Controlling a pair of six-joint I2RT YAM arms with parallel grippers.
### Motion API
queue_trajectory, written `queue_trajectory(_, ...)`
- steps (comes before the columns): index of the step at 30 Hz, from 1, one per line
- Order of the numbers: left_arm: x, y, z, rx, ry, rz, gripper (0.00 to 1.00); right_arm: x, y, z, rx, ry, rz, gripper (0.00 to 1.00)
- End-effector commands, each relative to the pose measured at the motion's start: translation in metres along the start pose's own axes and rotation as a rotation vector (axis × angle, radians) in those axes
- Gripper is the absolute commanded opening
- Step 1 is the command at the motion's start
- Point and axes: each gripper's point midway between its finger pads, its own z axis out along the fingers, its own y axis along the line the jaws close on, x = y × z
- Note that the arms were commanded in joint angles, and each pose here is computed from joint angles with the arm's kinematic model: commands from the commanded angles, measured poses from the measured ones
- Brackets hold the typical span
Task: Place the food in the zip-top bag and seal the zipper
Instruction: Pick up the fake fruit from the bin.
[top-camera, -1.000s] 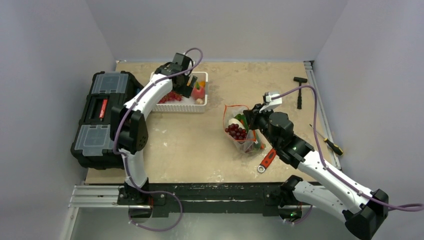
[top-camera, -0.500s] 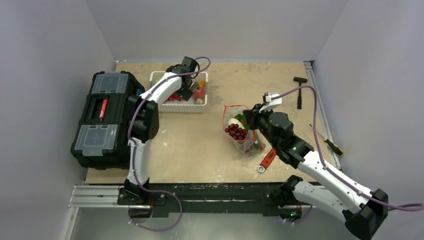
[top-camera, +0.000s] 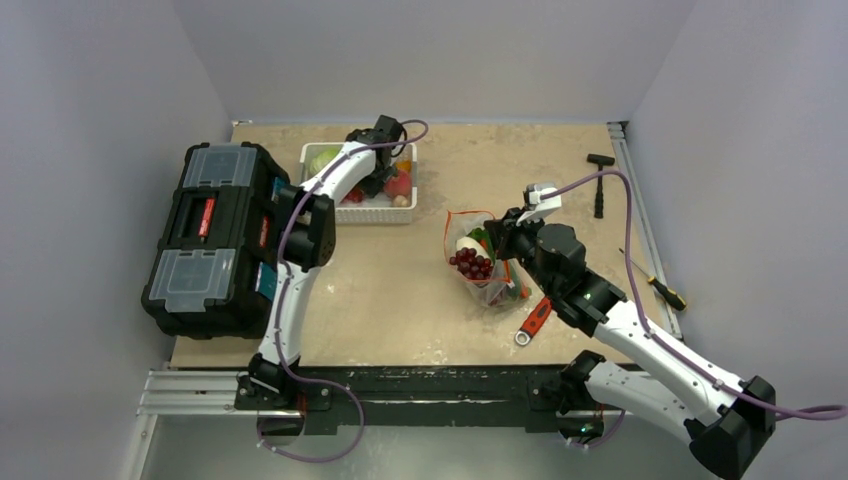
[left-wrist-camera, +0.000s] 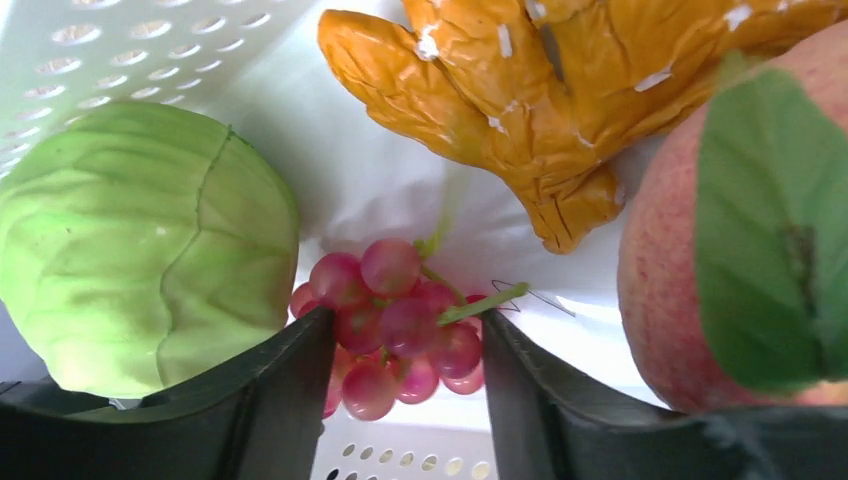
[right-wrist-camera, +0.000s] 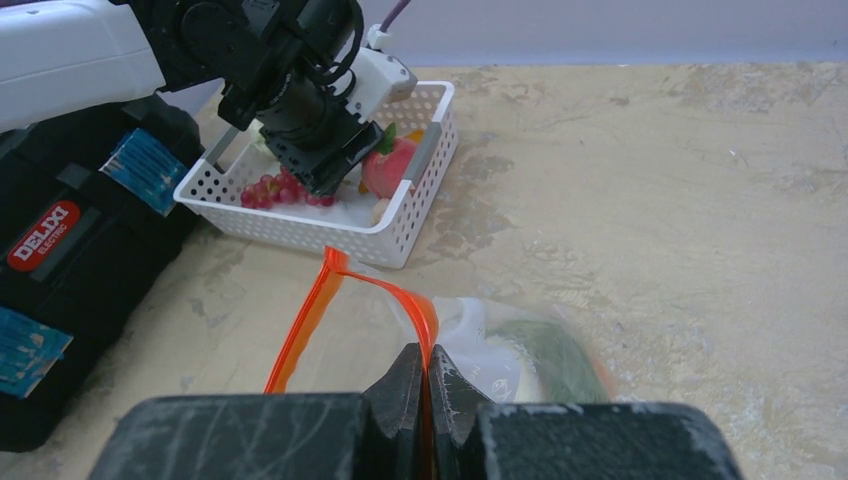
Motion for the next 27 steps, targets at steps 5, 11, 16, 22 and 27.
queue_trajectory(5,0.013,0.009,-0.007,-0.027,0.029,0.013,0.27,-0.018,0.006,0.002,-0.021,-0.07,0.004,0.0)
queue_trajectory(11,0.017,0.016,-0.032,-0.017,0.002,-0.042,0.07,-0.017,0.006,0.003,-0.02,-0.065,0.001,0.0)
queue_trajectory(16,0.019,0.029,-0.064,-0.021,-0.05,-0.131,0.0,-0.014,0.007,0.006,-0.024,-0.051,-0.002,0.0)
queue_trajectory(22,0.018,0.052,-0.113,-0.048,-0.151,-0.265,0.0,-0.011,0.005,0.01,-0.012,-0.039,-0.009,0.0)
queue_trajectory(27,0.015,0.07,-0.166,-0.019,-0.264,-0.383,0.0,-0.01,0.006,0.011,-0.016,-0.035,-0.006,0.0)
